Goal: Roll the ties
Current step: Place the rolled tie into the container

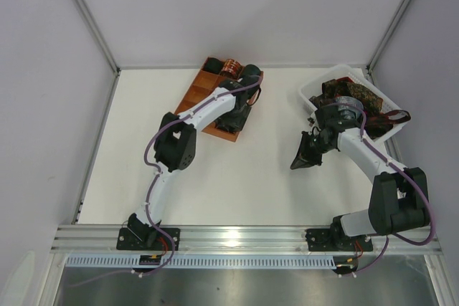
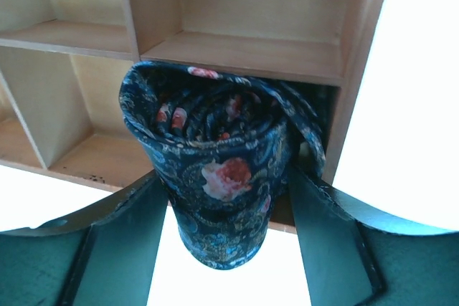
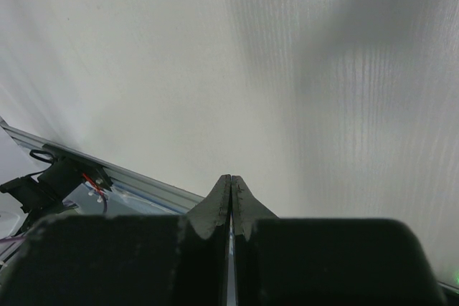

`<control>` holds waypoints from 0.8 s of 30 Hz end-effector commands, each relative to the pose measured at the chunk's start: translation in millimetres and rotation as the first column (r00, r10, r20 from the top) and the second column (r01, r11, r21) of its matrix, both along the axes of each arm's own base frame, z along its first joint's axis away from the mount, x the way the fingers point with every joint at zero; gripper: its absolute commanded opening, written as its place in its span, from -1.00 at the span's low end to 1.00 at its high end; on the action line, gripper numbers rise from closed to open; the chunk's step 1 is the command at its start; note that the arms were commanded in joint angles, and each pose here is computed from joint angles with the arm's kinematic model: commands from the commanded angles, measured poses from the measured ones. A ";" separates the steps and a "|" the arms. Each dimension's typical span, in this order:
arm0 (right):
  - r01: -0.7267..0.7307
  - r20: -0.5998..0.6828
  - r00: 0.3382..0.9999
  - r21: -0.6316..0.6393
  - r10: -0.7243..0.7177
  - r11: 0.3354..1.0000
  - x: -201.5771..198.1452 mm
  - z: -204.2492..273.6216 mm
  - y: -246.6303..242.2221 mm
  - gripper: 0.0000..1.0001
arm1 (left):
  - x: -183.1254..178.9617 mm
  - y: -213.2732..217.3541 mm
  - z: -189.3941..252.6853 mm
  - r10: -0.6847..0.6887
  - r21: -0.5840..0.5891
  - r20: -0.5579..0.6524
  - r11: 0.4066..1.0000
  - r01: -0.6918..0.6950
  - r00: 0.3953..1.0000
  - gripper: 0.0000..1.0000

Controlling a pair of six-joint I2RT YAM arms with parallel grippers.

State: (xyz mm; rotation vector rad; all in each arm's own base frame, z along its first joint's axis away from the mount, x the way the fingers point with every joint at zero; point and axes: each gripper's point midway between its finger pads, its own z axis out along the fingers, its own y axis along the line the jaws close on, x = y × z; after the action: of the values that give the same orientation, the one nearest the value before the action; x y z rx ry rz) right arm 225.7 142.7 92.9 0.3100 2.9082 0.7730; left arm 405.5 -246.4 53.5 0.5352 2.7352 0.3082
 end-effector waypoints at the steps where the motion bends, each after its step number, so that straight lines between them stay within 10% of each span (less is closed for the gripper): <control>1: 0.001 0.014 1.000 0.009 -0.001 1.000 3.2 2.4 3.6 -0.92 | -1.6 -16.4 33.0 -0.006 -0.106 0.015 0.994 0.008 1.000 0.47; 24: -0.020 0.009 1.000 0.000 0.020 1.000 6.6 -0.4 11.6 -0.92 | -13.3 -29.1 103.4 -0.007 -0.339 0.022 0.941 0.014 1.000 0.79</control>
State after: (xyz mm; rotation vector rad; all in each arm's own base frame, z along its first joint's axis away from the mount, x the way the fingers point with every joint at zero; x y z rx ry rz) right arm 224.4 151.2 87.5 0.2776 2.9285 0.7768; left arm 392.8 -265.0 90.2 0.5246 2.7742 0.0540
